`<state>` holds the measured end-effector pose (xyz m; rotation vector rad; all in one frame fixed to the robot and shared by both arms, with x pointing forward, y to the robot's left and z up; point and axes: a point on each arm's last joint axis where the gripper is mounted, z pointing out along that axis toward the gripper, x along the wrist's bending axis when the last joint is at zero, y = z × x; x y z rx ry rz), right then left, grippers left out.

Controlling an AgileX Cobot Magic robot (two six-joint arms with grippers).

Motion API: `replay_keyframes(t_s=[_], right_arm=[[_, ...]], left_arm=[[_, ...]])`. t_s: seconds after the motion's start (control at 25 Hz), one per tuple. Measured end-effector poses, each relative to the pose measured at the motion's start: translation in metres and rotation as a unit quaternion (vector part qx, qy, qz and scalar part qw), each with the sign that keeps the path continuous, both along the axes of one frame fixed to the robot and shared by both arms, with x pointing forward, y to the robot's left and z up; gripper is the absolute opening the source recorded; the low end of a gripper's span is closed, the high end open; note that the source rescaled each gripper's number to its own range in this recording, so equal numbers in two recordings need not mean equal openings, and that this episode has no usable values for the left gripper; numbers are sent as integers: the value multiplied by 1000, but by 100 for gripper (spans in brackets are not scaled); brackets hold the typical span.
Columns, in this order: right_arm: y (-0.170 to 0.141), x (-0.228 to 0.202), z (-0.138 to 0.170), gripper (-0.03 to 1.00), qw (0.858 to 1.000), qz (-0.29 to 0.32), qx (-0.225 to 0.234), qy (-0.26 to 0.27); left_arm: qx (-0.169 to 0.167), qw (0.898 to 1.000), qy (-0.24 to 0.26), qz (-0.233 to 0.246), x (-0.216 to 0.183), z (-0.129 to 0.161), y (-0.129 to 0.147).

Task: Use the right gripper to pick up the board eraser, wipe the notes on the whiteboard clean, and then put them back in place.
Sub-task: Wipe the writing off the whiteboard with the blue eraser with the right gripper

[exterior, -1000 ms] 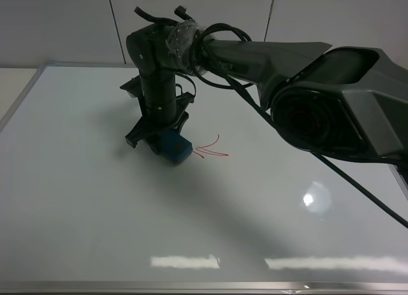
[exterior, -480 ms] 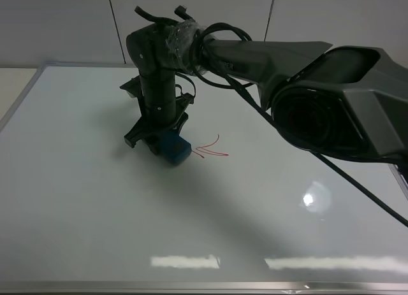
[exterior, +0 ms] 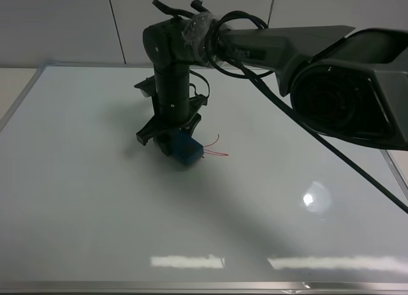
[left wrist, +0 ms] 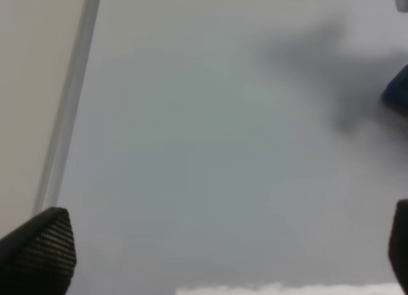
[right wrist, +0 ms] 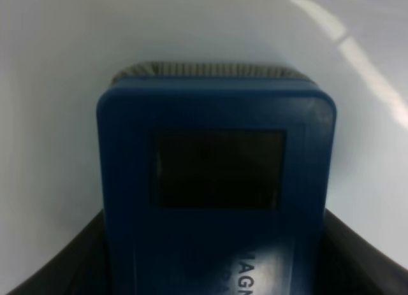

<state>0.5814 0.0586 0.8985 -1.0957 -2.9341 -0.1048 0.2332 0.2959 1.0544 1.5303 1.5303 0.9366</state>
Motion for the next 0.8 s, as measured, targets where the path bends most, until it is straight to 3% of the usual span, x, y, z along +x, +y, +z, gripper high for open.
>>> replay_keyframes(t_s=[0.8], right_arm=[[-20,17,-2,0,1000,-26,-4,4]], left_arm=[[0,1000,0,0,0,0,0]])
